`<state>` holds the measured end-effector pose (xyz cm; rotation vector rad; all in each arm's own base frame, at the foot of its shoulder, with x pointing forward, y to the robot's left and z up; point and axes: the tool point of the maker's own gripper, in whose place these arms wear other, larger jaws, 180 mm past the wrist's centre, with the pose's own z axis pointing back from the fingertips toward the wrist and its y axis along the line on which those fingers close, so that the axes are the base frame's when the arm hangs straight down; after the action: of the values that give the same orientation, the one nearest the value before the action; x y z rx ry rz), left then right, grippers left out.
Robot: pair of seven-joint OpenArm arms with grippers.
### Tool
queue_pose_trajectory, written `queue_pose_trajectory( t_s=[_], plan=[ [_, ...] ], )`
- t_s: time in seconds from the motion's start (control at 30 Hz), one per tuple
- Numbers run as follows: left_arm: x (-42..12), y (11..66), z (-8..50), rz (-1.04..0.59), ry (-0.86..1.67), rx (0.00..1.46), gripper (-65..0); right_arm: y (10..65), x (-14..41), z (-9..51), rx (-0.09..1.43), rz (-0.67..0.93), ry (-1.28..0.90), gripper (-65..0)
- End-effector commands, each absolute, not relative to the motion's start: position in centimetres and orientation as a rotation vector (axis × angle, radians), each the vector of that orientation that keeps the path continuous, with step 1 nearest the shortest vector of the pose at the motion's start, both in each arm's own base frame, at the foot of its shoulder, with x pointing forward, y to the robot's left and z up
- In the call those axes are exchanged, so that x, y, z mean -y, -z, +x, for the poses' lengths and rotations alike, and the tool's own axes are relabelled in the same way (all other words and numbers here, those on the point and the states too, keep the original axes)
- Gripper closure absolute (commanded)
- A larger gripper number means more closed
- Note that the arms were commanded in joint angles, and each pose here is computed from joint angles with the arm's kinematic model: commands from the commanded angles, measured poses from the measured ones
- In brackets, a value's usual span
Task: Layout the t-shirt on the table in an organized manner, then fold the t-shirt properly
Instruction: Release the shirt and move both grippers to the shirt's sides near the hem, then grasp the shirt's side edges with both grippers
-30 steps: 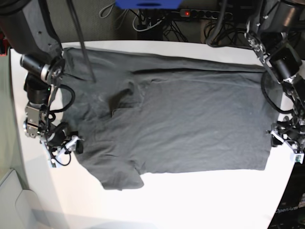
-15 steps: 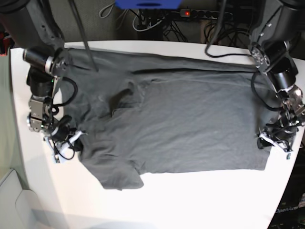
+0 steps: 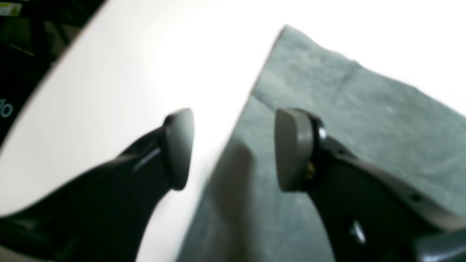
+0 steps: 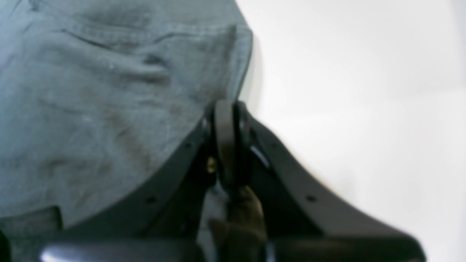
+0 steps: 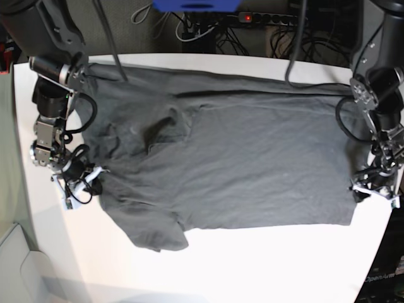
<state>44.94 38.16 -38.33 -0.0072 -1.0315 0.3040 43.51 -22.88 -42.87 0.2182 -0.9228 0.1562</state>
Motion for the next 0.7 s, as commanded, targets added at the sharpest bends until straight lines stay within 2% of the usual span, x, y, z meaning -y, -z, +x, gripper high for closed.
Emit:
queue_pose_trajectory(
  t_s=[0.0,0.13,0.27,0.47,0.67],
  plan=[
    [-39.0,35.4,46.6,0.014,-0.275,1.104,-34.6,43.5,23.9,42.9,0.857,0.175,-0.183,0.0],
    [-37.1,36.6,46.9,0.018,-0.18,1.054,-34.6,43.6,23.9,42.9,0.856,0.175,-0.182,0.0],
    [-37.1,38.1,46.1,0.006,-0.219,1.019,-34.6,43.6,23.9,42.9,0.856,0.175,-0.182,0.0],
    [-39.6,39.7,44.2,0.123,-0.3,0.967,-34.6,43.3,25.1,42.8,0.855,0.155,-0.18,0.0],
    [-38.6,40.4,44.2,0.107,-0.294,0.956,-34.6,43.3,25.1,42.8,0.855,0.155,-0.18,0.0]
  ],
)
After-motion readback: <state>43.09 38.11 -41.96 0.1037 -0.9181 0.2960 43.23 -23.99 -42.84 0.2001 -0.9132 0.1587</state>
